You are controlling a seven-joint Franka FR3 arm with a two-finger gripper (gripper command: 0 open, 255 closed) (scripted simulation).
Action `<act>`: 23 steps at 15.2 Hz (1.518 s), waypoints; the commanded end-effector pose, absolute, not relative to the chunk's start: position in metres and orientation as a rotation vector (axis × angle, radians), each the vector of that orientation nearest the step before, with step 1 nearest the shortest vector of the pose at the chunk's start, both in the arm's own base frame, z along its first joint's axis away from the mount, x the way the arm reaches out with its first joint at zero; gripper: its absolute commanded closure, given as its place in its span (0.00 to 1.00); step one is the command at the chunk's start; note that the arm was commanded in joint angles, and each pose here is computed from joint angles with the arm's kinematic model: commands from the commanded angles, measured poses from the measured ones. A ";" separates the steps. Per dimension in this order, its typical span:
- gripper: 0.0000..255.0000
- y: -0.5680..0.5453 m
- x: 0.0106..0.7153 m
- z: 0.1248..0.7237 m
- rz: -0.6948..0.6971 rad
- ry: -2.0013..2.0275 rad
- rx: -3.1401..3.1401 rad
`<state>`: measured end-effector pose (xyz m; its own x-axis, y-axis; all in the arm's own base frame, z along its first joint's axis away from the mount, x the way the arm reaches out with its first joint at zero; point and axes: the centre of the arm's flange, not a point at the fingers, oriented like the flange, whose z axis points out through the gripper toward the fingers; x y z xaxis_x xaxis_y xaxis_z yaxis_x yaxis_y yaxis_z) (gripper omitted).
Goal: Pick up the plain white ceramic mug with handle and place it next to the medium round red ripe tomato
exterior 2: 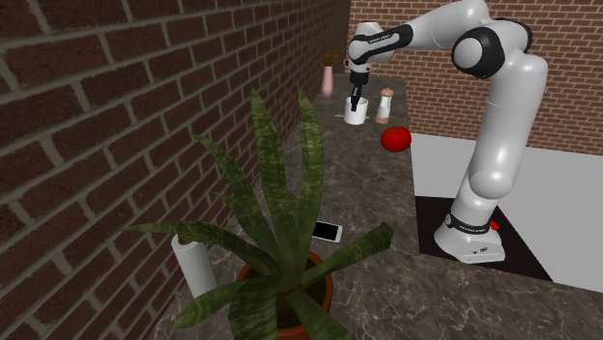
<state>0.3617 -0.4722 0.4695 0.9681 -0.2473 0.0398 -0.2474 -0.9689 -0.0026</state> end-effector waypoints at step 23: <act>1.00 -0.471 0.361 0.372 0.063 -0.391 3.113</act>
